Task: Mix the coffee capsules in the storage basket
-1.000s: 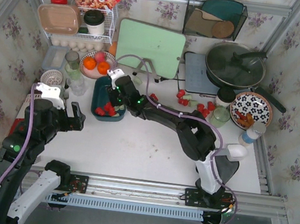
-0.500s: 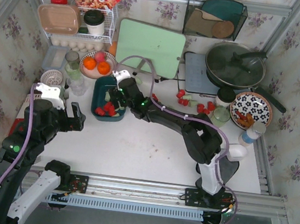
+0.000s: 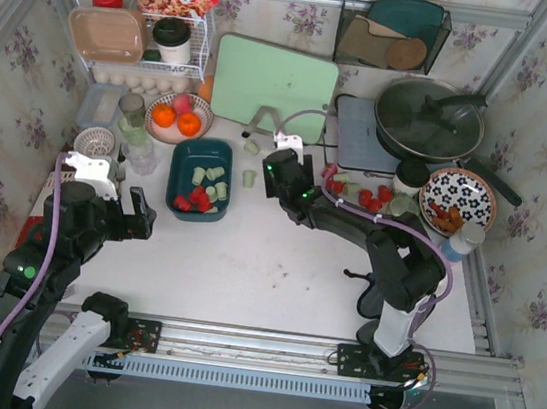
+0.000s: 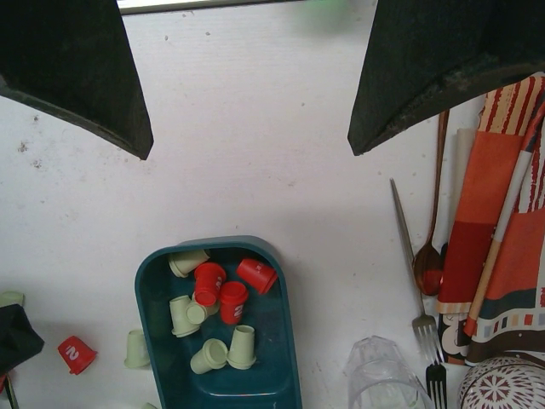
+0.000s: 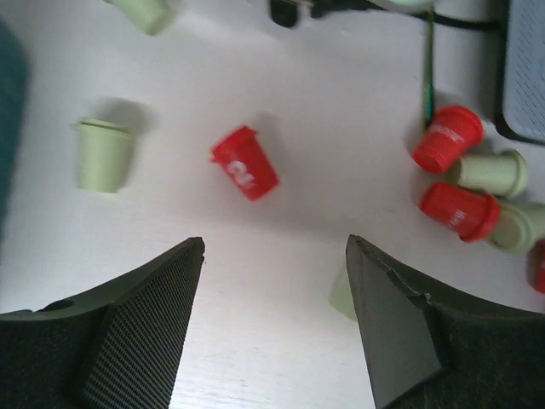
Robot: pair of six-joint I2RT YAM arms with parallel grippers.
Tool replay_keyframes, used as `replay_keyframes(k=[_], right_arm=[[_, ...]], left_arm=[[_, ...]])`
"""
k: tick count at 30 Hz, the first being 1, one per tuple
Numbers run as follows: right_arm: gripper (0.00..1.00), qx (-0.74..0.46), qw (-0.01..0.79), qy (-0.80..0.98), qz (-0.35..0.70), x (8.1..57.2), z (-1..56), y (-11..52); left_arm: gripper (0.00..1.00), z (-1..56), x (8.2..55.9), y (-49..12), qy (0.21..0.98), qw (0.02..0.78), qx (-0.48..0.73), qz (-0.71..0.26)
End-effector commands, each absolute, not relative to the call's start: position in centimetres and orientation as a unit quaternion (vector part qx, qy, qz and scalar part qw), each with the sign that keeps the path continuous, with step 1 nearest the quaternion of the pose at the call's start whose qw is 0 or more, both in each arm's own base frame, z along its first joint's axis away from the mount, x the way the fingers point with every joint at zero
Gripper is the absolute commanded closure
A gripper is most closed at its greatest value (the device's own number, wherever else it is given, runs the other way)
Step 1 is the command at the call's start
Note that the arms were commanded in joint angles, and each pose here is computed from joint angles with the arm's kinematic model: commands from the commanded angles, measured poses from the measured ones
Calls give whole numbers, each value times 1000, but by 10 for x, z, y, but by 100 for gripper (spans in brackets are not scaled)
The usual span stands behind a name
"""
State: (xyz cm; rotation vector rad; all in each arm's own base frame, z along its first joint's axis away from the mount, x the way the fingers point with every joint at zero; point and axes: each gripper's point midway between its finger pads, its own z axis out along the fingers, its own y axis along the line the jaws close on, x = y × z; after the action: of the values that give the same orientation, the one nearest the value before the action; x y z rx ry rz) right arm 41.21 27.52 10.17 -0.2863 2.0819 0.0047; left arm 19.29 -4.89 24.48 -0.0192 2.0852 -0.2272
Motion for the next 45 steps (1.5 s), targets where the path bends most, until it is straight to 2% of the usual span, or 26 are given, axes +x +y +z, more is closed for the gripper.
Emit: replay_keyframes(k=[1, 9, 26, 37, 45], right_arm=[[26, -66, 494, 867, -19, 414, 95, 245], [34, -10, 478, 878, -38, 406, 71, 210], [40, 10, 443, 896, -13, 411, 33, 195], [54, 9, 432, 902, 3, 409, 29, 198], [60, 5, 432, 902, 13, 408, 33, 202]], left_arm=[[1, 250, 197, -51, 854, 510, -6, -98], [1, 250, 197, -50, 855, 510, -7, -97], [1, 249, 198, -50, 855, 509, -7, -97], [1, 249, 198, -50, 855, 509, -8, -98], [1, 250, 198, -50, 855, 509, -9, -98]])
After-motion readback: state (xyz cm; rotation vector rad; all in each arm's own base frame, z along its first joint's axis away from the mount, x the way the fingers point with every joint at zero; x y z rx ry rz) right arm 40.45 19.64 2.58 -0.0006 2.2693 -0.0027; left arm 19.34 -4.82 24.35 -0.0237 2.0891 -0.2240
